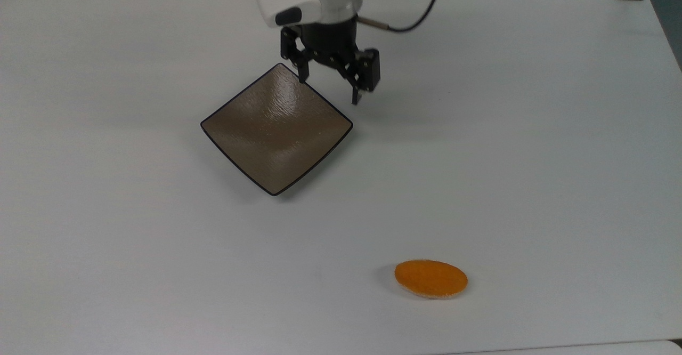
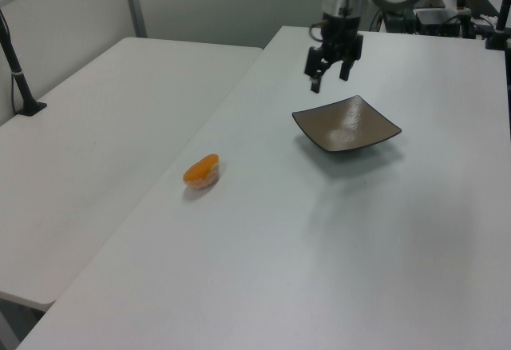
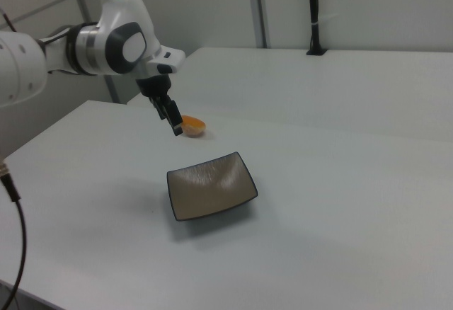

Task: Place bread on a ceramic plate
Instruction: 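Move the open gripper over to the orange bread slice, then lower the gripper onto the bread slice and close on its edge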

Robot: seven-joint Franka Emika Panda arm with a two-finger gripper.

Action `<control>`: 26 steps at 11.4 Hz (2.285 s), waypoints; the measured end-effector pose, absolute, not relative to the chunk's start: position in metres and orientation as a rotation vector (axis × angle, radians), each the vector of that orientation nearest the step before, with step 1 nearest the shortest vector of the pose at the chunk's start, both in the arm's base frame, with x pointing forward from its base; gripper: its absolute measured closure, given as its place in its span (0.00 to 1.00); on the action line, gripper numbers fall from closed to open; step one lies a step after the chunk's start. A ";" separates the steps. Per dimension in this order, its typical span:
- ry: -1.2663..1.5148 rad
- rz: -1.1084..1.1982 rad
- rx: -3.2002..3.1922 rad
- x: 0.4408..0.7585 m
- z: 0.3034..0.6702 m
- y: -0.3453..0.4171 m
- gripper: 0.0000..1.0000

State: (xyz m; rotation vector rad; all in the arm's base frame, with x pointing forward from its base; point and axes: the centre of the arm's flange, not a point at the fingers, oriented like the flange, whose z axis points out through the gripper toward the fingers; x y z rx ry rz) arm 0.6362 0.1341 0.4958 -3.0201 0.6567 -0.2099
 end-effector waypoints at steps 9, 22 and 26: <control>1.305 -0.535 -2.511 0.728 0.426 0.217 0.00; 1.177 -0.818 -2.213 0.764 0.311 0.244 0.00; 1.140 -0.829 -2.204 0.765 0.293 0.259 0.00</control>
